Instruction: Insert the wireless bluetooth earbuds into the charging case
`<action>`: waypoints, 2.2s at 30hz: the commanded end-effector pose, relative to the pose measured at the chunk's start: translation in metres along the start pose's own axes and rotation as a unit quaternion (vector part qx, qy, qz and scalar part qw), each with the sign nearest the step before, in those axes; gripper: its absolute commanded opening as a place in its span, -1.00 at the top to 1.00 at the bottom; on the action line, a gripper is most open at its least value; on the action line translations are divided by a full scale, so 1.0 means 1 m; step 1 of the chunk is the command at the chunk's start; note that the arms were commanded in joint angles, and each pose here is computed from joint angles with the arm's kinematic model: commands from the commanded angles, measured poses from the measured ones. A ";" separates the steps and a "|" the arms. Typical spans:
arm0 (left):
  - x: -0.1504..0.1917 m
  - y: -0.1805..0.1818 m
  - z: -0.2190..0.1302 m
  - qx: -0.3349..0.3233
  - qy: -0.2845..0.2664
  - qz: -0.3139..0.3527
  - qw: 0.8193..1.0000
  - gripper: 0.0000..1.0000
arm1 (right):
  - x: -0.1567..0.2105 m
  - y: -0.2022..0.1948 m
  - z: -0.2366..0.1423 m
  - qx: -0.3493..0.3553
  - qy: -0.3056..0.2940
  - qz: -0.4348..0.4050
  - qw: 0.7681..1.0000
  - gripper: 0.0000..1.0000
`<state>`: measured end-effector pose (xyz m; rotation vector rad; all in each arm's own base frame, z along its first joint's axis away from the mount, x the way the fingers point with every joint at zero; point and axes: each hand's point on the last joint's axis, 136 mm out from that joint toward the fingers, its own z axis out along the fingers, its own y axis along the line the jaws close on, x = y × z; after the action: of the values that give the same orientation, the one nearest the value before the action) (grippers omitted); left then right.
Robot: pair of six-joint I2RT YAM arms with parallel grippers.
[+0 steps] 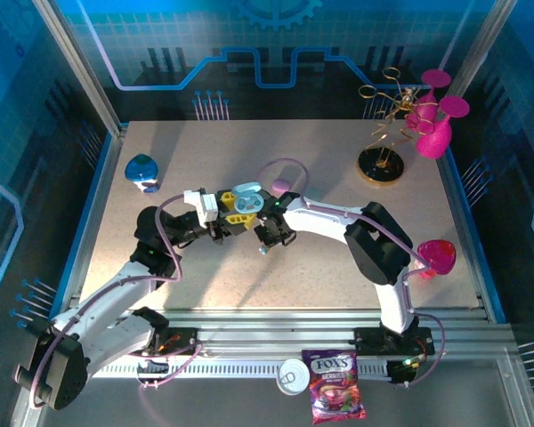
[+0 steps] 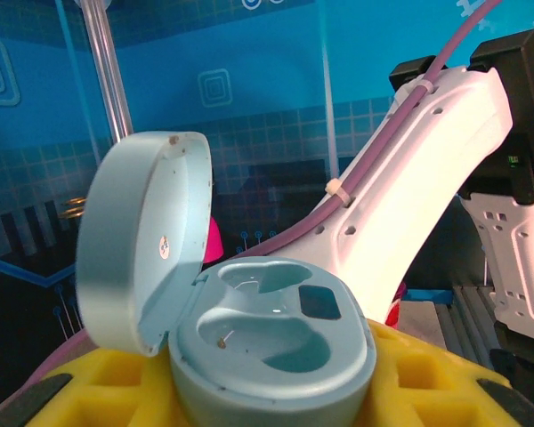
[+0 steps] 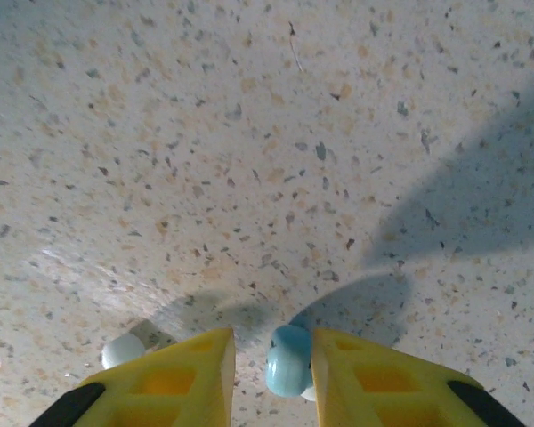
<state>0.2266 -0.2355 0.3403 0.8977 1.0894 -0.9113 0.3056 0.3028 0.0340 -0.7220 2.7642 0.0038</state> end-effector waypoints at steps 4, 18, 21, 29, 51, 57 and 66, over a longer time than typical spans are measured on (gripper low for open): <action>0.000 0.000 0.000 -0.004 -0.001 0.012 1.000 0.41 | 0.013 -0.006 0.009 0.030 0.032 -0.005 0.999 0.52; 0.002 0.001 0.001 -0.001 0.000 0.006 1.000 0.41 | 0.006 -0.008 0.012 0.025 0.022 0.009 0.999 0.52; 0.002 0.001 0.002 -0.001 0.000 0.005 1.000 0.41 | 0.002 -0.006 0.009 0.018 0.015 0.012 1.000 0.49; 0.003 0.001 0.003 0.001 0.001 0.004 1.000 0.41 | -0.001 -0.006 0.011 0.014 0.013 0.015 1.000 0.46; 0.007 0.010 0.005 -0.016 0.004 -0.014 1.000 0.41 | -0.005 -0.020 -0.018 -0.037 -0.026 0.067 0.997 0.67; 0.011 0.017 0.009 -0.024 0.008 -0.027 0.999 0.41 | -0.005 -0.036 -0.061 -0.188 -0.087 0.186 0.961 0.65; 0.012 0.022 0.015 -0.021 0.009 -0.039 0.999 0.42 | 0.002 -0.051 -0.122 -0.446 -0.125 0.309 0.830 0.68</action>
<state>0.2536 -0.2426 0.3142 0.8469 1.2170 -0.9439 0.3074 0.2304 0.1186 0.0619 2.6012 1.0856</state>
